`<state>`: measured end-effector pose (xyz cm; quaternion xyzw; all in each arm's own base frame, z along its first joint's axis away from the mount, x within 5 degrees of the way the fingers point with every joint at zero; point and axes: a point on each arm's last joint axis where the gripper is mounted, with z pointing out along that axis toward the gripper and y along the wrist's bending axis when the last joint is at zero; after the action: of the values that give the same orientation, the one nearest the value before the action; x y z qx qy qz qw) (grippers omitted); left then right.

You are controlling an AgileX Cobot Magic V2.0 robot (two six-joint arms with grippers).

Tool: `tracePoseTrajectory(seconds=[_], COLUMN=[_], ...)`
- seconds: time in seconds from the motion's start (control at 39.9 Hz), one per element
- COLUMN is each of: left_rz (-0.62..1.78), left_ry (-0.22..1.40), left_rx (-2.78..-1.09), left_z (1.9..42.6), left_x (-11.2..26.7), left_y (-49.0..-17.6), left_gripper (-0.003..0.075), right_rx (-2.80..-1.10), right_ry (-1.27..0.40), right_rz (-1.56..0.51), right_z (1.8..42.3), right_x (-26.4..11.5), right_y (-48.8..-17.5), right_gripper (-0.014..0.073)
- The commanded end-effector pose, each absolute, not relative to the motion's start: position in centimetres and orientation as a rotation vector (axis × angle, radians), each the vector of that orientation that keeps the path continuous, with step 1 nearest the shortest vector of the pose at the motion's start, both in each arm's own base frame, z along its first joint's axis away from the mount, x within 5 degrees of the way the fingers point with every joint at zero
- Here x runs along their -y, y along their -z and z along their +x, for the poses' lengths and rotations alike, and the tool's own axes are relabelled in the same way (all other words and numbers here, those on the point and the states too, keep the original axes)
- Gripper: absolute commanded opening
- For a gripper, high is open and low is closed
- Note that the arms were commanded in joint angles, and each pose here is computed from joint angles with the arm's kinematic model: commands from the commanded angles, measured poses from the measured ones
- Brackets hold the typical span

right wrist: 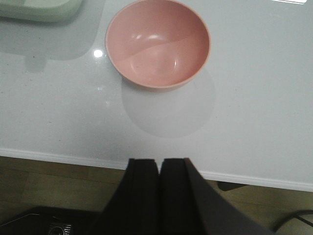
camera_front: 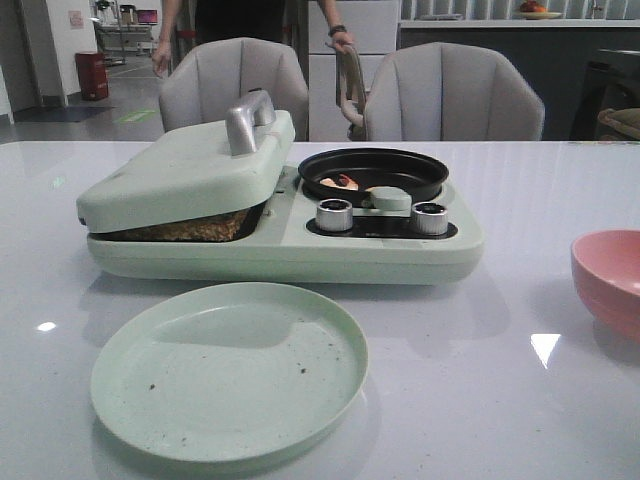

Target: Make breakfast with bread and shrimp

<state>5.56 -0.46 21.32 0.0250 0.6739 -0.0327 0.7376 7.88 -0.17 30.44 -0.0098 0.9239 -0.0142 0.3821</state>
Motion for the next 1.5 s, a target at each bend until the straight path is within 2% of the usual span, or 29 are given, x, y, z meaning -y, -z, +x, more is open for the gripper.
tracePoseTrajectory(seconds=[0.0, 0.33, 0.5, 0.68, 0.95, 1.13, 1.48], left_rz=[0.043, 0.043, 0.043, 0.043, 0.043, 0.043, 0.043], left_ry=[0.082, 0.082, 0.082, 0.082, 0.082, 0.082, 0.082], left_rx=[-1.375, -1.375, -1.375, -1.375, -1.375, -1.375, -1.375], left_z=[5.3, 5.3, 5.3, 5.3, 5.3, 5.3, 5.3], left_x=[0.4, 0.4, 0.4, 0.4, 0.4, 0.4, 0.4], left_y=[-22.0, -22.0, -22.0, -22.0, -22.0, -22.0, -22.0], left_gripper=[0.0101, 0.0101, 0.0101, 0.0101, 0.0101, 0.0101, 0.0101], right_rx=[-2.278, -2.225, -1.949, -1.716, -1.497, -1.463, -1.433], right_ry=[0.038, 0.052, 0.054, 0.064, 0.057, 0.041, 0.008], right_rz=[-0.029, -0.031, -0.032, -0.020, -0.018, -0.005, 0.026], right_z=[8.3, 7.6, 7.0, 6.1, 5.4, 5.4, 5.4], right_x=[0.2, 0.2, 0.2, 0.2, 0.1, 0.1, 0.1], right_y=[-31.6, -31.5, -30.2, -27.0, -22.7, -21.1, -21.4], right_gripper=[0.0035, 0.0035, 0.0035, 0.0035, 0.0035, 0.0035, 0.0035])
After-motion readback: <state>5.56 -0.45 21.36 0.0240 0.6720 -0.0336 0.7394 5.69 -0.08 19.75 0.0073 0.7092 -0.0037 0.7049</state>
